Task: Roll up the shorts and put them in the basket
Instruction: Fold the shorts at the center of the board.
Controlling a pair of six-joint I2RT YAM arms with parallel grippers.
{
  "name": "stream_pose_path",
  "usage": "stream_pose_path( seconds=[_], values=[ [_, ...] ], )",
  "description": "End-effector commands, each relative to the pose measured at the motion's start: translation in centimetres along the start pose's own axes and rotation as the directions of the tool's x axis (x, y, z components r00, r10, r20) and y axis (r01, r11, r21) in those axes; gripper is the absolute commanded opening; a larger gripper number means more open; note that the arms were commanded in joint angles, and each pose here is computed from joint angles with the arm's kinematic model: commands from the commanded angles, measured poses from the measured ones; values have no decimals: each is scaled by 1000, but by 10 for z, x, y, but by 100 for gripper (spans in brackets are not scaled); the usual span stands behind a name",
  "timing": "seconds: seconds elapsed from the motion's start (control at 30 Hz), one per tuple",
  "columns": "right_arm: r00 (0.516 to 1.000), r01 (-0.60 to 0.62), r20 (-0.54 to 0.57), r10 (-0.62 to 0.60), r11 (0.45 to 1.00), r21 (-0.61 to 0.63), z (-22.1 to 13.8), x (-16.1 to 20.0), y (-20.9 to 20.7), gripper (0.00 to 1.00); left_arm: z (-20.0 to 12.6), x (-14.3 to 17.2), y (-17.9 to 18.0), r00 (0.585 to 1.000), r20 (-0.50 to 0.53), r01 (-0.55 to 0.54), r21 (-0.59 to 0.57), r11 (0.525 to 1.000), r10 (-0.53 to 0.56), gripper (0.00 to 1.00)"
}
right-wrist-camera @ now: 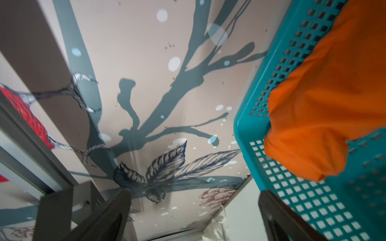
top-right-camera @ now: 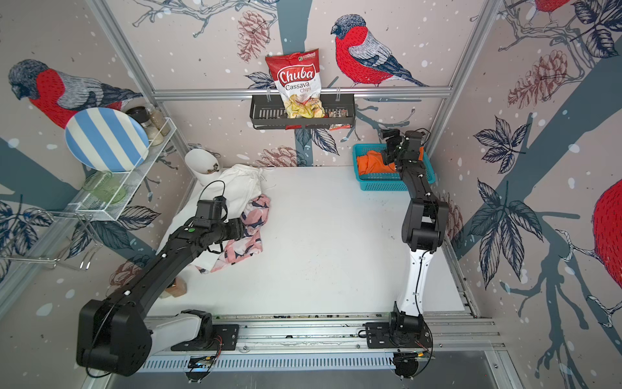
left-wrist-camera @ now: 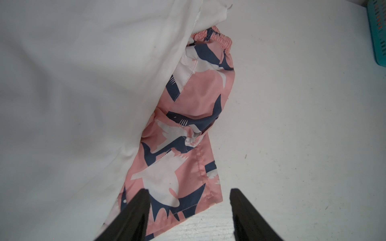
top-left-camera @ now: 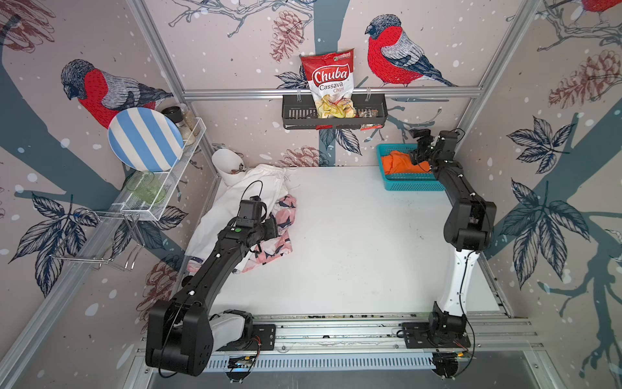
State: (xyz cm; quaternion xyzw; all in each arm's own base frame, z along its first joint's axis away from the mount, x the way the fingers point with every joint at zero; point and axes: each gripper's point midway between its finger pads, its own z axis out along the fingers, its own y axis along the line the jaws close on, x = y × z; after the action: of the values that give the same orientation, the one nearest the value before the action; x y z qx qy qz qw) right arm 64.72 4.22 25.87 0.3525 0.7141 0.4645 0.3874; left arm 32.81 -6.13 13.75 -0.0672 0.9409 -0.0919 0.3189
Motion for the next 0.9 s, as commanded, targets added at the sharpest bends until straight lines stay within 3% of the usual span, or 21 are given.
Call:
stream_pose_path(
  seconds=[0.0, 0.13, 0.23, 0.27, 0.37, 0.47, 0.57, 0.7, 0.87],
  values=[
    [960, 281, -24, -281, 959, 43, -19, 30, 12, 100, 2, -8, 4, 998, 20, 61, -27, 998, -60, 65],
    [855, 517, -30, -517, 847, 127, -47, 77, 19, 100, 12, -14, 1, 991, 33, 132, -11, 991, -132, 66],
    [710, 689, -16, -704, 690, 220, -74, 108, 30, 100, 23, -21, 0, 986, 38, 163, -14, 986, -163, 66],
    [641, 742, -7, -767, 618, 260, -86, 118, 34, 100, 26, -26, 0, 985, 47, 169, -22, 985, -168, 66],
    [533, 792, 35, -845, 514, 330, -115, 135, 38, 100, 37, -38, 5, 985, 67, 161, -68, 985, -156, 66],
    [579, 754, 53, -814, 559, 345, -132, 132, 10, 100, 48, -51, 13, 987, 80, 149, -128, 980, -139, 66],
    [616, 763, -51, -786, 580, 284, -134, 139, -18, 100, 53, -74, 14, 985, 114, 144, -162, 976, -126, 66],
    [547, 815, -100, -831, 502, 290, -145, 155, -32, 100, 66, -94, 22, 985, 121, 144, -211, 967, -121, 67],
    [528, 832, -111, -842, 488, 263, -158, 175, -36, 100, 92, -106, 39, 989, 76, 144, -298, 944, -126, 68]
  ],
)
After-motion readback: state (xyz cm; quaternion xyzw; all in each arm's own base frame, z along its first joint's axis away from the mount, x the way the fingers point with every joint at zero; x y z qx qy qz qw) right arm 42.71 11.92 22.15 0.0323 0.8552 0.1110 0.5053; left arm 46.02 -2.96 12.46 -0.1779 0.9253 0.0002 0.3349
